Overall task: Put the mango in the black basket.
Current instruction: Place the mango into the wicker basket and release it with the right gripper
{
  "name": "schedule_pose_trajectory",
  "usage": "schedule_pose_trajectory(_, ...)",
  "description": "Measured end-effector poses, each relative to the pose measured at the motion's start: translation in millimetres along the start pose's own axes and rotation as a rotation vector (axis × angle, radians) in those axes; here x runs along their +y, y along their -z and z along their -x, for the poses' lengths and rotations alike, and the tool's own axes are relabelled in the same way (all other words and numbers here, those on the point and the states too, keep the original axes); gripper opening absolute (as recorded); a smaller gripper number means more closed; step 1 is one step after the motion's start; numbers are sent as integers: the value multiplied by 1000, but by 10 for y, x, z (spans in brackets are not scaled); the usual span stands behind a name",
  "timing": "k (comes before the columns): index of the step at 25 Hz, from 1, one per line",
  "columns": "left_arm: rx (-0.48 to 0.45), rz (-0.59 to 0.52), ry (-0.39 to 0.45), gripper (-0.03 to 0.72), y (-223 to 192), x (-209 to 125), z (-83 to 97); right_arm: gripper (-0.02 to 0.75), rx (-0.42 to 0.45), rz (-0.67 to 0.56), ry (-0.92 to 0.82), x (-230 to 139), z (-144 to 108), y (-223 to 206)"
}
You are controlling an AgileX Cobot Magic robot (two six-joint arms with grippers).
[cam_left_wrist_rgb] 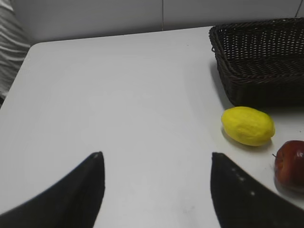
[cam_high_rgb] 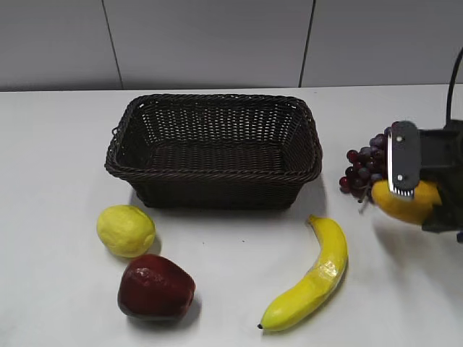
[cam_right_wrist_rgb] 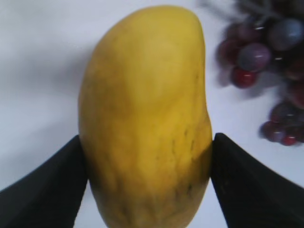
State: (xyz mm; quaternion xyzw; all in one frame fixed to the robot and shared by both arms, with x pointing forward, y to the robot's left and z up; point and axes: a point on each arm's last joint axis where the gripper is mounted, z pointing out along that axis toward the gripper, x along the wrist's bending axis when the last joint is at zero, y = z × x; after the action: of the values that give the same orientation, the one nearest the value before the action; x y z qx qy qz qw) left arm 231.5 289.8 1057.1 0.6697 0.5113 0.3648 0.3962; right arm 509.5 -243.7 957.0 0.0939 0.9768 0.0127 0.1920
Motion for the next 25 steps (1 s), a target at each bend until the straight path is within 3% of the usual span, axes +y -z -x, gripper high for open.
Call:
schedule_pose_trajectory(6,0,0,0,527,0,0,0,575,-140,107,-51,315,564,227)
schedule_pose_trajectory(12,0,0,0,527,0,0,0,575,-179,201,47,1038,890,210)
schedule_pose_trajectory(19,0,0,0,527,0,0,0,575,-97,292,94,1842,854,-186)
schedule_pose_trajectory(25,0,0,0,527,0,0,0,574,-8,385,-15,2097,740,-357)
